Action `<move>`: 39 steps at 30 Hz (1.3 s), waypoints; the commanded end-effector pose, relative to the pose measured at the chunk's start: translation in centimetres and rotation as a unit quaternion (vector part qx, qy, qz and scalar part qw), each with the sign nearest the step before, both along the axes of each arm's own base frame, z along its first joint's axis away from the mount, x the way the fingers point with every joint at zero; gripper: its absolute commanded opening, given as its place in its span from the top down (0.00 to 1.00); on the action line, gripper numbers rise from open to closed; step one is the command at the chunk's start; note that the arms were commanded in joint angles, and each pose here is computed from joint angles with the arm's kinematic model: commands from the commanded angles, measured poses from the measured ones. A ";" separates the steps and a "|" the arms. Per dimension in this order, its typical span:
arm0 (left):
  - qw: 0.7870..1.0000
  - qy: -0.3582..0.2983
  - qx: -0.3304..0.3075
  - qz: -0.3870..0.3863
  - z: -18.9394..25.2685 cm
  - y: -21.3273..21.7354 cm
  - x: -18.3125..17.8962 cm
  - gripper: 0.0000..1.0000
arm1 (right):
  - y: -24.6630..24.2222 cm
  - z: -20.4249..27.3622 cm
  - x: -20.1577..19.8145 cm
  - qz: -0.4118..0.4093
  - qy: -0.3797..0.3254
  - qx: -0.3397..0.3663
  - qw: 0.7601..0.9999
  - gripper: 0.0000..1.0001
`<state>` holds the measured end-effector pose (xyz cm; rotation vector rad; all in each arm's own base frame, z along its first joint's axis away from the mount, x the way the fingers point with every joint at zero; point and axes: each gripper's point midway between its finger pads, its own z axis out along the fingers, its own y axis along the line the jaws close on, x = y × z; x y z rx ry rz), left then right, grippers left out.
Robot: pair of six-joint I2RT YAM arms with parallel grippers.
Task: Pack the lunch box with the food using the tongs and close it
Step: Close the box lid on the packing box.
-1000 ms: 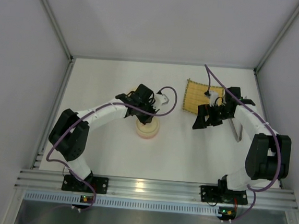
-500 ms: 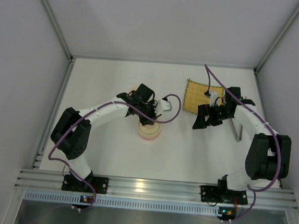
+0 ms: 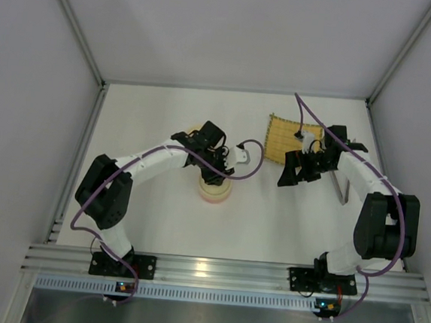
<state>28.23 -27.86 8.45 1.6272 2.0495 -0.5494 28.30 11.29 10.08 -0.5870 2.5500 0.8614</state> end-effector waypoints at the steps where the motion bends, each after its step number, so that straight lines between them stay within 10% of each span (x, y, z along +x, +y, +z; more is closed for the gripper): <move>1: 0.991 0.082 0.099 0.037 -2.7 4.1 -3.3 0.62 | -0.2 0.7 0.7 0.005 -0.020 0.010 1.000 0.01; 39: 0.986 -0.039 0.085 0.137 4.5 4.8 1.3 0.55 | 0.0 0.6 0.6 0.006 -0.015 0.016 1.000 0.01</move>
